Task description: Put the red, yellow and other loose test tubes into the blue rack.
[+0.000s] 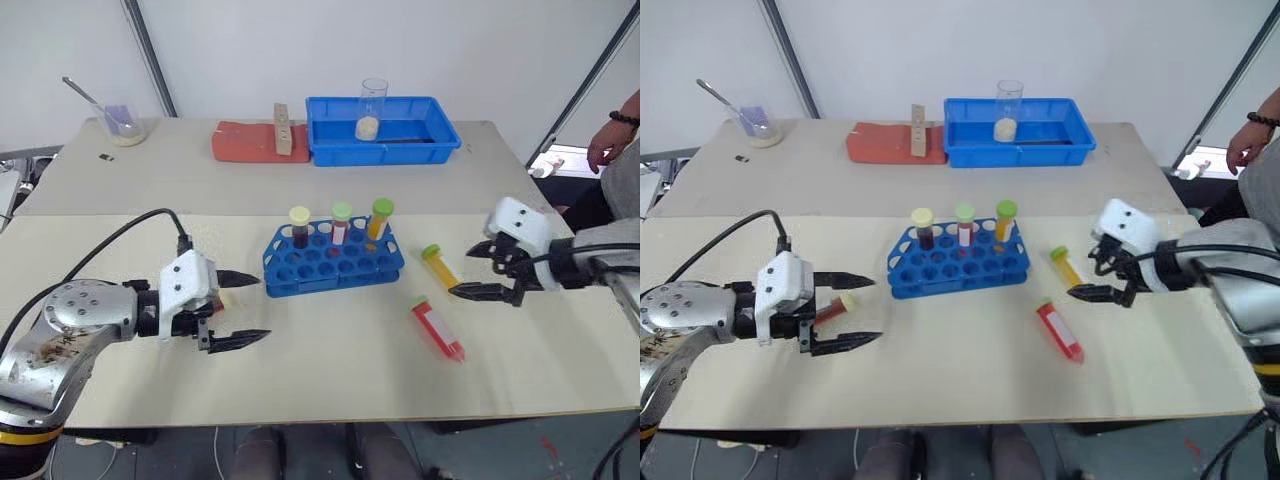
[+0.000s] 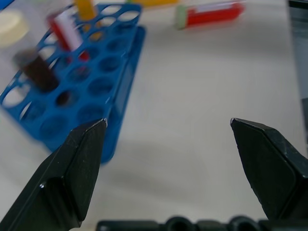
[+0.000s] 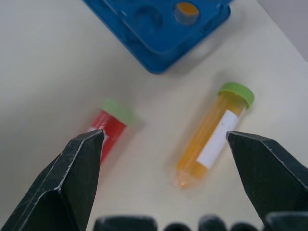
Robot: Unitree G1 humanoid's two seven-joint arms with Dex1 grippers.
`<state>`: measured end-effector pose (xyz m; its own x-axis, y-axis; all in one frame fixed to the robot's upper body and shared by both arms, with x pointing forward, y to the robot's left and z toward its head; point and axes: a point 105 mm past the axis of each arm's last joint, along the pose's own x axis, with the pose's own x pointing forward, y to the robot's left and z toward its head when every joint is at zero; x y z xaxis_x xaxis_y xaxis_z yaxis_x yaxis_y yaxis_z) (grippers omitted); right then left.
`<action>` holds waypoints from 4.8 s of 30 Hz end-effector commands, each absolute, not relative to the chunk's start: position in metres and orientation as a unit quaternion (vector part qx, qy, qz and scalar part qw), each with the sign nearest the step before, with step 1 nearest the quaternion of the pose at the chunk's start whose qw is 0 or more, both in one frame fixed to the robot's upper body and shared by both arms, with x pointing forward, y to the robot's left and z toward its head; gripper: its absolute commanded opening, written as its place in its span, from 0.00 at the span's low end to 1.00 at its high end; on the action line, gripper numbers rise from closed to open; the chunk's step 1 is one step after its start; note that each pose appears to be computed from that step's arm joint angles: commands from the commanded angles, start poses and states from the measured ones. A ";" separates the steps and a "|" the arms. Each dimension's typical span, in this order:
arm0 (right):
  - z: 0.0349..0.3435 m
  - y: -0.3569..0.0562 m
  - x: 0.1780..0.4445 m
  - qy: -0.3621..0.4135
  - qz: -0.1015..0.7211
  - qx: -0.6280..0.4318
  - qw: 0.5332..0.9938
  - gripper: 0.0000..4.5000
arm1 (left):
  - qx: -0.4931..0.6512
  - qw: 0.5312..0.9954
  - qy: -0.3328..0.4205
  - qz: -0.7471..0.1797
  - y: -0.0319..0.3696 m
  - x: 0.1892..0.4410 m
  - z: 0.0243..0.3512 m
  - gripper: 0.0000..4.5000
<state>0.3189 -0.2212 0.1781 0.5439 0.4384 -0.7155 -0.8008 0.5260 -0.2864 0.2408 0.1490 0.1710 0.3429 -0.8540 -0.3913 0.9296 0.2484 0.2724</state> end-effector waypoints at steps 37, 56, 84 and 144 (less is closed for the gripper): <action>0.144 -0.233 0.397 0.444 0.257 -0.172 0.841 0.22 | 0.139 0.769 -0.045 -0.622 0.099 0.242 0.194 1.00; 0.152 -0.231 0.390 0.418 0.248 -0.144 0.862 0.22 | 0.149 0.764 -0.068 -0.624 0.099 0.256 0.200 1.00; 0.213 -0.114 0.310 -0.182 0.284 -0.081 0.938 0.22 | 0.154 0.775 -0.049 -0.611 0.109 0.272 0.200 1.00; 0.159 -0.109 0.342 -0.203 0.217 -0.020 0.955 0.99 | 0.111 0.847 -0.096 -0.511 0.118 0.296 0.222 1.00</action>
